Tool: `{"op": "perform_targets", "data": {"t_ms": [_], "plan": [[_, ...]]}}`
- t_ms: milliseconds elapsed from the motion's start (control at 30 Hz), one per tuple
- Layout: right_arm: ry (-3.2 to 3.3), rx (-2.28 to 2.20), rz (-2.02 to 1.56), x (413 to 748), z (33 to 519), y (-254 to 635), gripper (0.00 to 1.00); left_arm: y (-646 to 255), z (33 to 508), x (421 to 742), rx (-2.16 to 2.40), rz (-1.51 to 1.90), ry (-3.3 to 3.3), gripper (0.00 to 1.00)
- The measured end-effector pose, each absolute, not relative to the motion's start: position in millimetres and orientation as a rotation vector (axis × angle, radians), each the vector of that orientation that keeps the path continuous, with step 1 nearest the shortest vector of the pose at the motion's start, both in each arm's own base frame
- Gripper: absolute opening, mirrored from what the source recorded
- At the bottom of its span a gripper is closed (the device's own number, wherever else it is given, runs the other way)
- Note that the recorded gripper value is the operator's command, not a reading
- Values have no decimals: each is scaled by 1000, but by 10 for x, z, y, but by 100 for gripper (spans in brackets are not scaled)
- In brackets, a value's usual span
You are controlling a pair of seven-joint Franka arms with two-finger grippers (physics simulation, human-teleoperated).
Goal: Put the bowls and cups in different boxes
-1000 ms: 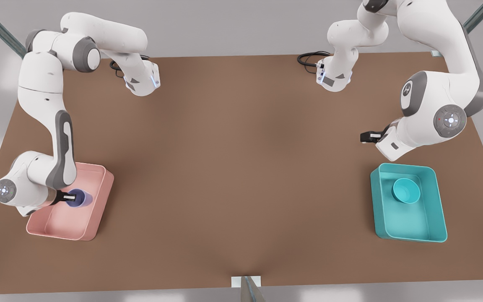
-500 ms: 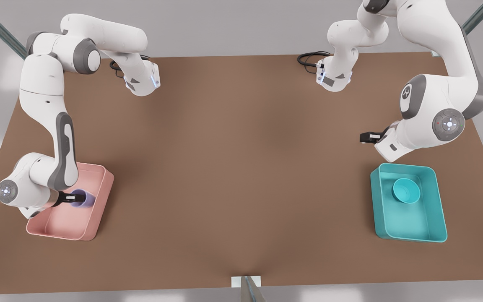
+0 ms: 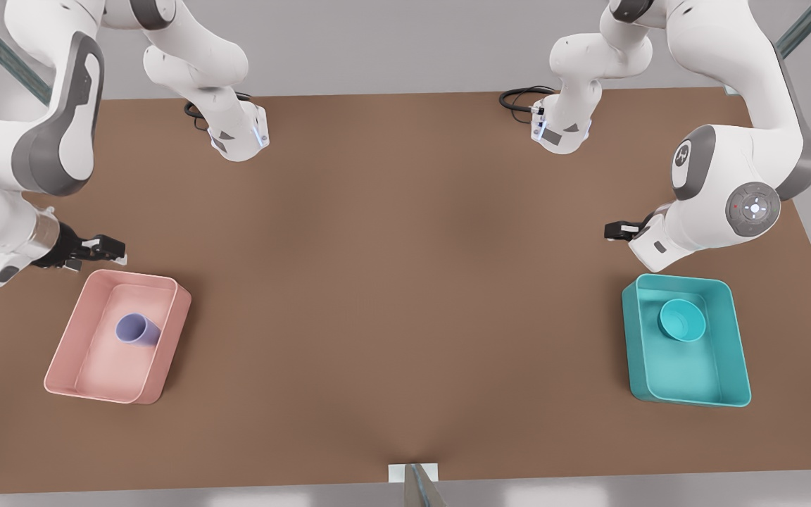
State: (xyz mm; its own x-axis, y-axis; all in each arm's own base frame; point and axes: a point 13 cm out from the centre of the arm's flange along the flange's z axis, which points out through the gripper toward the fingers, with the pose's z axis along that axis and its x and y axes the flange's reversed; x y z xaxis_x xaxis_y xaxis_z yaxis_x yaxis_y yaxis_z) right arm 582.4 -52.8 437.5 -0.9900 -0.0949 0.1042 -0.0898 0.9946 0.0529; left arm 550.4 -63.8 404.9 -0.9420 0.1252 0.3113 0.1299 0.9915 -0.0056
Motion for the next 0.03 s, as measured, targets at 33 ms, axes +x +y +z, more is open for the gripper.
{"op": "perform_targets", "data": {"t_ms": [33], "plan": [[-3015, 133, -67, 5782, 4373, -506, 100, -638, 4048, 5506, -186, -21, -2819, 100]]}}
